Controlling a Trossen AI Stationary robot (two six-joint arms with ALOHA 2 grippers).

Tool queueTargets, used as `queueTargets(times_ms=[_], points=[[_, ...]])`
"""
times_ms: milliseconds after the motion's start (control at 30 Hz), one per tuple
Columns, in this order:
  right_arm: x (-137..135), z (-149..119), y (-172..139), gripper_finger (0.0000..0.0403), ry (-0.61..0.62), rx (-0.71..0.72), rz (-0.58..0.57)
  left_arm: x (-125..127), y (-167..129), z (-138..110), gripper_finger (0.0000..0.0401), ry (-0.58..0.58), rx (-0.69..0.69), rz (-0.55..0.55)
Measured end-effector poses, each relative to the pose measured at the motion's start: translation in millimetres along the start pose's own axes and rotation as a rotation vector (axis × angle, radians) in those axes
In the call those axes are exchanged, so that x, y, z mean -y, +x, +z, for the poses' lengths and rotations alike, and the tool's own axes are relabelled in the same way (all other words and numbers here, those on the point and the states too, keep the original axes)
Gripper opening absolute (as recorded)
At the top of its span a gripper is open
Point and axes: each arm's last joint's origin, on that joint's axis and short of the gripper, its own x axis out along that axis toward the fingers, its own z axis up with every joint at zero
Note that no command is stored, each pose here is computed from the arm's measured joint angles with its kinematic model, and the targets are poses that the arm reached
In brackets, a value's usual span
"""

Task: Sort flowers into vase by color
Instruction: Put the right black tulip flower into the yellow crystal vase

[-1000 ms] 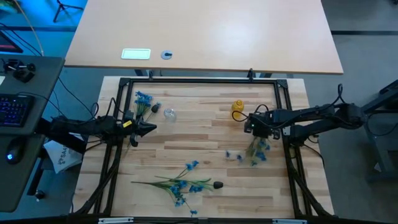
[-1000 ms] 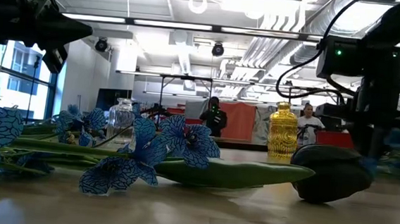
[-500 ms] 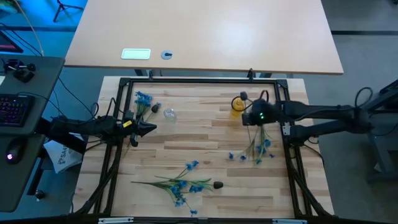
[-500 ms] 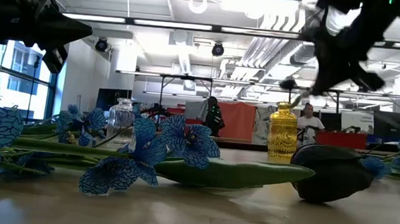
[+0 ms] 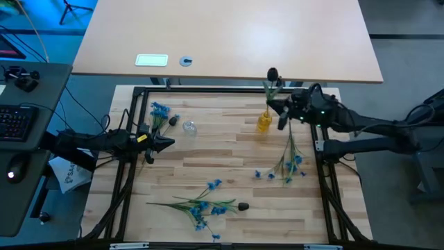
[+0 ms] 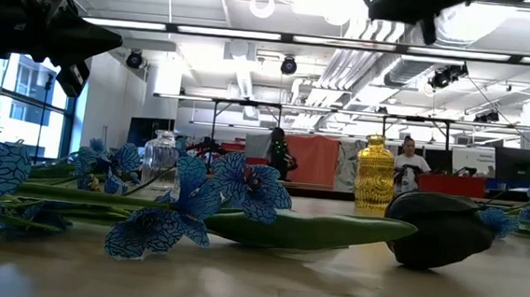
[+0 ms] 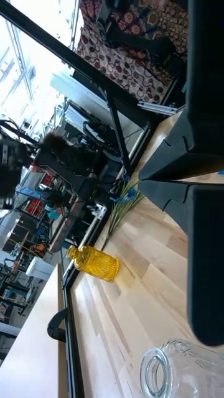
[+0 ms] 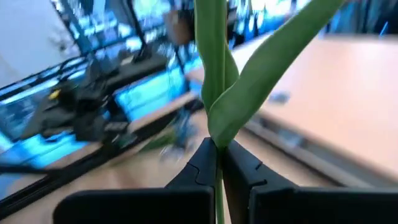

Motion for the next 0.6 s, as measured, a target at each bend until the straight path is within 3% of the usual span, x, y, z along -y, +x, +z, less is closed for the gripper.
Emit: queueTargets(times_ms=[133,267,467,600], points=[[20,-6,13,0.0001,-0.017,0.131,-0.073,0,0,0,0.0000,0.000,0.000,0.000],[40,-4,13,0.0001,-0.001,0.085,-0.116,0,0,0,0.0000,0.000,0.000,0.000],[54,17,-1,0.0000,-0.021,0.125,-0.036,0,0,0,0.0000,0.000,0.000,0.000],[63,15,-6,0.0000,-0.041,0.086,-0.075,0,0,0,0.0000,0.000,0.000,0.000]])
